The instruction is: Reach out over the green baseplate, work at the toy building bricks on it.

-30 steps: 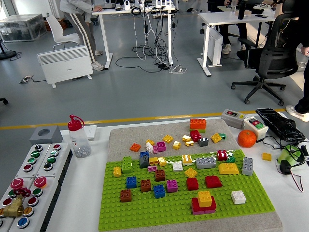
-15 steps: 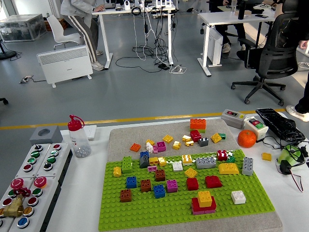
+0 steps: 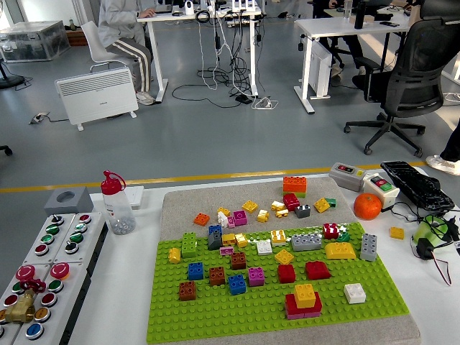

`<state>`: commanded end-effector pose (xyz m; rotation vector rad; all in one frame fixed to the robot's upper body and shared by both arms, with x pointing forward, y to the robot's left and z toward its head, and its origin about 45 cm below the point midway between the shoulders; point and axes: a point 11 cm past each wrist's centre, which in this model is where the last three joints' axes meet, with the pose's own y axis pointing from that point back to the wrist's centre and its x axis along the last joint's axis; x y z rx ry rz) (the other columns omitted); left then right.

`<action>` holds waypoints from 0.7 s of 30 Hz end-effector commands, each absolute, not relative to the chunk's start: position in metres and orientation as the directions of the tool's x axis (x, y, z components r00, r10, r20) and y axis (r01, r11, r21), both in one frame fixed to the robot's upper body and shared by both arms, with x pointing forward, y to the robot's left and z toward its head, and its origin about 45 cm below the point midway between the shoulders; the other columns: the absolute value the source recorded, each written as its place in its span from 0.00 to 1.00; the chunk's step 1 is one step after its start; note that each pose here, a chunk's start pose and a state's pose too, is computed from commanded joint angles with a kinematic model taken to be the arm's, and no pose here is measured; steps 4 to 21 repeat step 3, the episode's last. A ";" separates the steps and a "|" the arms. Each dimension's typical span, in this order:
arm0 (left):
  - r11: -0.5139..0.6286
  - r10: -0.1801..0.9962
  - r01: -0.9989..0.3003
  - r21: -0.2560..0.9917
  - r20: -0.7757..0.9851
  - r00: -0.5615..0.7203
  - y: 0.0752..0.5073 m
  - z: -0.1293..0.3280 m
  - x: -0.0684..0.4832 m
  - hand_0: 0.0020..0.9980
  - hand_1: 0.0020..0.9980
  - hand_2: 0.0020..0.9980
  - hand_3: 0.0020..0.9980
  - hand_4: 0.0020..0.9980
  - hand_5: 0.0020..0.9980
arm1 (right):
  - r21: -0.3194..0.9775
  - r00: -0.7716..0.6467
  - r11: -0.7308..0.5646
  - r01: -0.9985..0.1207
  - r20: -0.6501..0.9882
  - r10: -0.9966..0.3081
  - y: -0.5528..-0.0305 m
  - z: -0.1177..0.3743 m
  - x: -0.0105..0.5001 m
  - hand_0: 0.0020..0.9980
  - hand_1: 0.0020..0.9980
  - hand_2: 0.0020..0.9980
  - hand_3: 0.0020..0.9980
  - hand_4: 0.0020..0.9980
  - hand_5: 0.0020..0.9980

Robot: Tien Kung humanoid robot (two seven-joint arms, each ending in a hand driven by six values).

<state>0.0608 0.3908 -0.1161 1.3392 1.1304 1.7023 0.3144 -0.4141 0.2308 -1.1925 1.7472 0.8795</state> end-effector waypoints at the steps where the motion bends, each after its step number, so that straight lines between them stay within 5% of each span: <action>1: -0.388 0.896 0.001 0.922 0.377 -0.234 0.391 -0.116 0.060 0.67 0.61 0.57 0.45 0.24 1.00 | 0.097 -0.212 0.306 -0.947 -0.904 -0.370 -0.414 0.230 0.314 0.82 0.79 0.80 0.76 0.48 0.52; 21: -0.388 0.896 0.002 0.922 0.378 -0.233 0.391 -0.116 0.060 0.67 0.61 0.57 0.45 0.24 1.00 | 0.102 -0.216 0.305 -0.947 -0.904 -0.368 -0.414 0.229 0.314 0.82 0.79 0.80 0.76 0.48 0.52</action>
